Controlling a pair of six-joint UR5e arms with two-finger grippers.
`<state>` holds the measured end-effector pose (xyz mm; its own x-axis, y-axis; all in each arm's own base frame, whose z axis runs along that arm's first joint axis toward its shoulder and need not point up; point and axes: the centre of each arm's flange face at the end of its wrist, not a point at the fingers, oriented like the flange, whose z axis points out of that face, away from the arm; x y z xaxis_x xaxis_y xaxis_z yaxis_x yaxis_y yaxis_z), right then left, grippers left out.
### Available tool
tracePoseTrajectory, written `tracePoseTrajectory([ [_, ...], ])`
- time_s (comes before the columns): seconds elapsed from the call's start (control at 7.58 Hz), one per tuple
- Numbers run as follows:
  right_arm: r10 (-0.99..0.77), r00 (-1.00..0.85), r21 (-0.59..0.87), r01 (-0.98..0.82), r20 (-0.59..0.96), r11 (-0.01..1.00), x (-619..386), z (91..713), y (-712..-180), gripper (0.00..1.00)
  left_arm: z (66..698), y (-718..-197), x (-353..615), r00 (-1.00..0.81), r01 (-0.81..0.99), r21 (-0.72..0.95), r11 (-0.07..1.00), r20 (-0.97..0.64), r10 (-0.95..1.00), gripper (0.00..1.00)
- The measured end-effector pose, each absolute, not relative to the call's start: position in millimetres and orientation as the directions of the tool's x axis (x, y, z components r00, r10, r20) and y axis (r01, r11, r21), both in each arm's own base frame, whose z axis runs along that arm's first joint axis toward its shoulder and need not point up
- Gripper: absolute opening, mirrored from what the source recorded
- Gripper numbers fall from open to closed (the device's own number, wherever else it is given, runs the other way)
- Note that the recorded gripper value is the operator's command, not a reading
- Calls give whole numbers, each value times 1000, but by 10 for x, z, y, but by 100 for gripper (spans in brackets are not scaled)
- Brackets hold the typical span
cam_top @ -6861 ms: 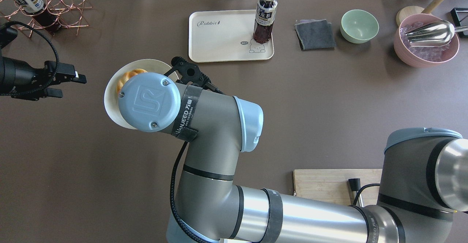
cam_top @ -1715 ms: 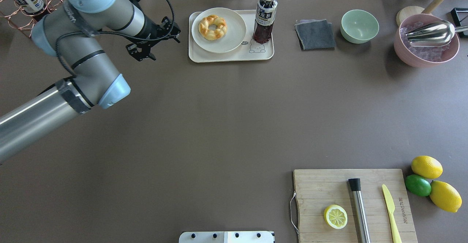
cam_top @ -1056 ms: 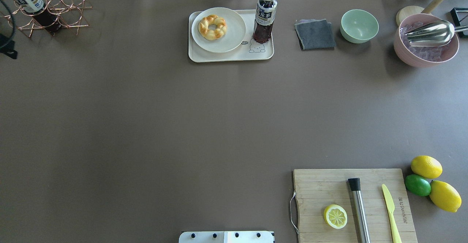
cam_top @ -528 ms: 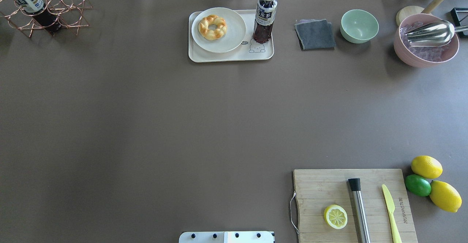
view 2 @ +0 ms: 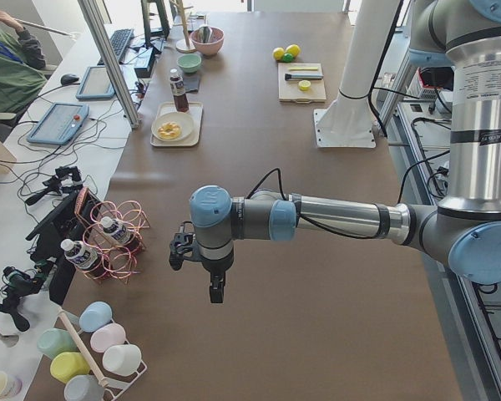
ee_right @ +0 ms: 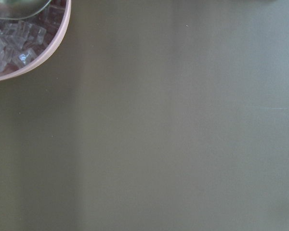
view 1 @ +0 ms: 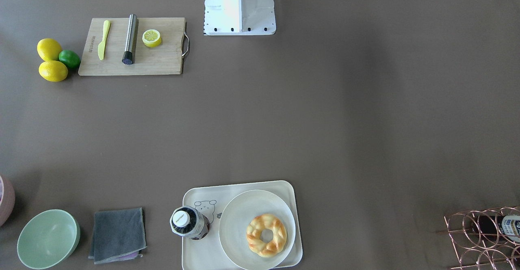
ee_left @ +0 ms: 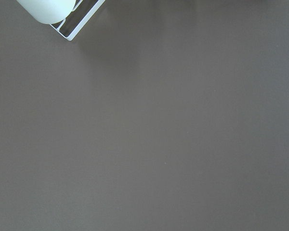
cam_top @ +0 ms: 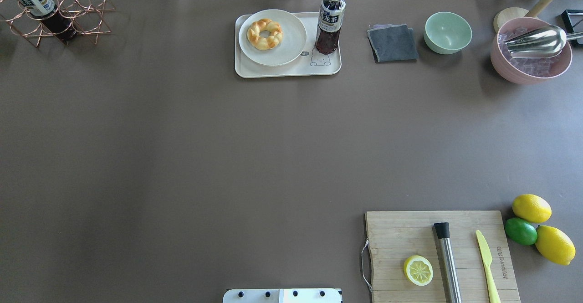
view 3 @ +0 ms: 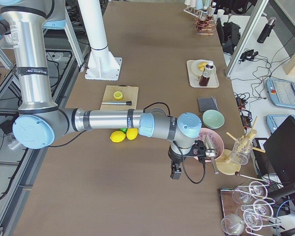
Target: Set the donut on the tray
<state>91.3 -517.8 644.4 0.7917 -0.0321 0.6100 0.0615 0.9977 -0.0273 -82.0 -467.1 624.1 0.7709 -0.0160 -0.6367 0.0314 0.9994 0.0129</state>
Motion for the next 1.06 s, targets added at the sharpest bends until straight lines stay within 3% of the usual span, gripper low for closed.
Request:
tracePoseTrajectory([
  [1.06, -35, 791, -21, 60, 611, 998, 913, 6409, -5196, 100, 6572, -4685, -791, 769, 30, -21, 999, -638, -36, 99],
])
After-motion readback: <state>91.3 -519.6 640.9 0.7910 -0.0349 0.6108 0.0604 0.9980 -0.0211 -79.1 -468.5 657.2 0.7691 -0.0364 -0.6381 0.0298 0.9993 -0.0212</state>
